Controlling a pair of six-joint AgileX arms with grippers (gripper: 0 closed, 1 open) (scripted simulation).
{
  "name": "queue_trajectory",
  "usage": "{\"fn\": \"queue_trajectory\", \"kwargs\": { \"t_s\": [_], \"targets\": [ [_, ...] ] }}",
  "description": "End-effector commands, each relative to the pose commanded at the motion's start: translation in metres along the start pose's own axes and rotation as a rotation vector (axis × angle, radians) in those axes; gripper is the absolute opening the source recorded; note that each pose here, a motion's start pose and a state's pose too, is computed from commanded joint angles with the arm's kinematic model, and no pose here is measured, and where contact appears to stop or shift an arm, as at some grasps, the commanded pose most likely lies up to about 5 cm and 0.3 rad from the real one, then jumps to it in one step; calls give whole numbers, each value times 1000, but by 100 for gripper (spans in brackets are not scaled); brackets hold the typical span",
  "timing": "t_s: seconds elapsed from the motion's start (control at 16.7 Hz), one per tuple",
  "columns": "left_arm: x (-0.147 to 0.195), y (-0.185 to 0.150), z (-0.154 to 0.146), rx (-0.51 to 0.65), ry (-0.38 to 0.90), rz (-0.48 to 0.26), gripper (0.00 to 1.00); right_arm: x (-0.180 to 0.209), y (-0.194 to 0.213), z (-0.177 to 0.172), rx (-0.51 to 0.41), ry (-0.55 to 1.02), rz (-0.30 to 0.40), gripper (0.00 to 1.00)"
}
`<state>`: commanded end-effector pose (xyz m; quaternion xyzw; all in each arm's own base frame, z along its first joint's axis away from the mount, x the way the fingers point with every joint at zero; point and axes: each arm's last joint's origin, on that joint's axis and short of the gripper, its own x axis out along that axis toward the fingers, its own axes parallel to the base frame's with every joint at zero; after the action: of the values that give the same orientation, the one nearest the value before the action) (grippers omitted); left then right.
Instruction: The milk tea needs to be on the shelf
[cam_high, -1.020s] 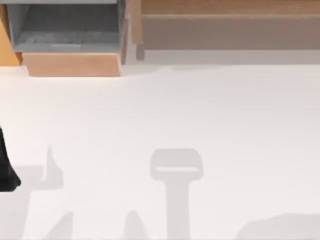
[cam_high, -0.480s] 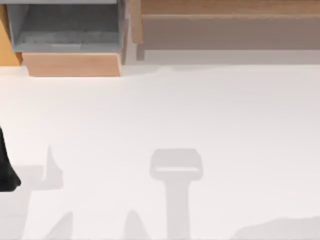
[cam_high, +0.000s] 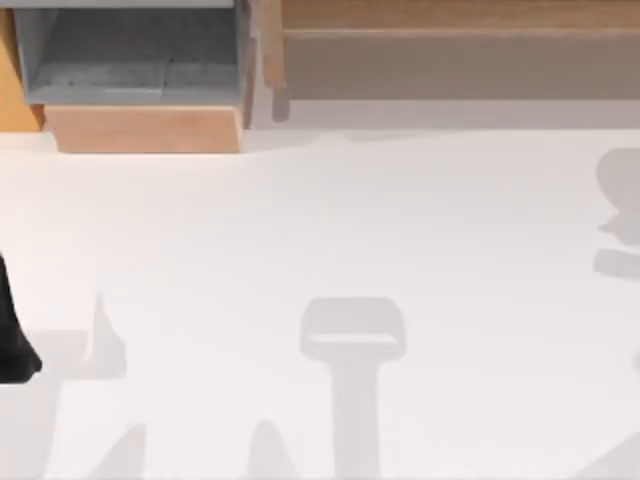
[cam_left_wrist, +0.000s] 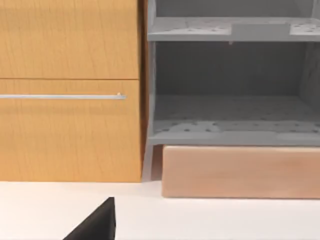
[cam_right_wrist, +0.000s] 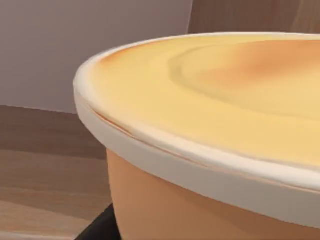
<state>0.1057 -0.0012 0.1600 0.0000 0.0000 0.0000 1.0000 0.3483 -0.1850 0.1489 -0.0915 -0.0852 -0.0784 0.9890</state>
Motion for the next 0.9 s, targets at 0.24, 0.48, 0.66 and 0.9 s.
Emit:
{"fn": "queue_trajectory", "kwargs": {
  "t_s": [0.24,0.48,0.66,0.9],
  "targets": [
    [0,0,0,0,0,0,100,12,5,35,-23,2,-42,0],
    [0,0,0,0,0,0,100,30,22,66,-2,34,-36,0],
    [0,0,0,0,0,0,100,45,42,85,40,77,7,0],
    [0,0,0,0,0,0,100,61,70,105,110,140,81,0]
  ]
}}
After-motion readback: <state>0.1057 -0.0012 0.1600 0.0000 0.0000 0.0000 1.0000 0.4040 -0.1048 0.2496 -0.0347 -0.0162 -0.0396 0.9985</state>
